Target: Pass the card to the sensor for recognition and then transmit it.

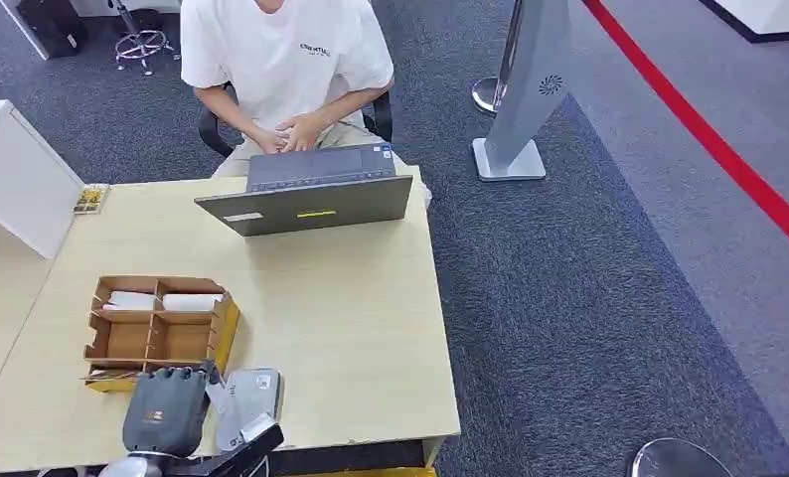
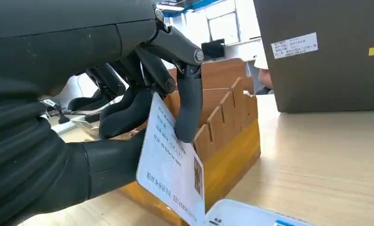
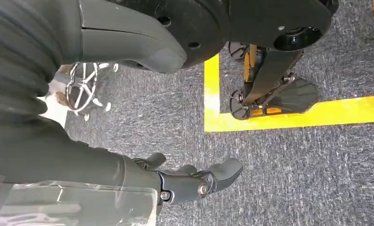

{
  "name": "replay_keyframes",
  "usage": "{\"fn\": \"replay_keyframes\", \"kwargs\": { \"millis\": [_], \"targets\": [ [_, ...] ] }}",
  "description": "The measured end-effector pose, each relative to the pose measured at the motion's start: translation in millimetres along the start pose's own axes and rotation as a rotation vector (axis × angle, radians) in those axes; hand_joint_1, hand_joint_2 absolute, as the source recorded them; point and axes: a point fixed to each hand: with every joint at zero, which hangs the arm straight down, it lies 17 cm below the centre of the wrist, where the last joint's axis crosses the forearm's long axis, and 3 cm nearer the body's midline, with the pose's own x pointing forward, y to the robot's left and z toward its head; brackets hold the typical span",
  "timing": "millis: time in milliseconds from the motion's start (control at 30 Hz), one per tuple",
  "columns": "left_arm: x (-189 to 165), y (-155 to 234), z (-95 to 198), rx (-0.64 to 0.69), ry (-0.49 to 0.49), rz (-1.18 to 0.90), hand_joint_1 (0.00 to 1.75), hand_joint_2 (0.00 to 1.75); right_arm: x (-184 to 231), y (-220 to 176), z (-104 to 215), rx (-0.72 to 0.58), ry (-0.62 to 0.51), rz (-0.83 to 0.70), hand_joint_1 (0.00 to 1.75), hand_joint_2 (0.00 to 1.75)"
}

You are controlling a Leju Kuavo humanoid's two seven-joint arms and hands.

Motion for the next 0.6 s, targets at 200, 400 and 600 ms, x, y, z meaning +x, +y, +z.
{"fn": "replay_keyframes", "kwargs": {
  "millis": [200,400,600],
  "targets": [
    [-0.1,-4.0,0.7,-0.010,0.000,-0.004,1.75,1.75,0.0,0.0,0.0,0.000,0.000,0.001,0.00,1.75],
    [1.3,-5.5,1.3,-0.015,-0.002,-0.005,1.75,1.75,0.0,0.7,0.1,0.004,0.000,0.002,0.00,1.75],
    [0.5,-5.6,1.4,-0.015,0.003,-0.008,1.75,1.75,-0.1,1.1,0.2,0.006,-0.001,0.008,0.00,1.75]
  ]
}}
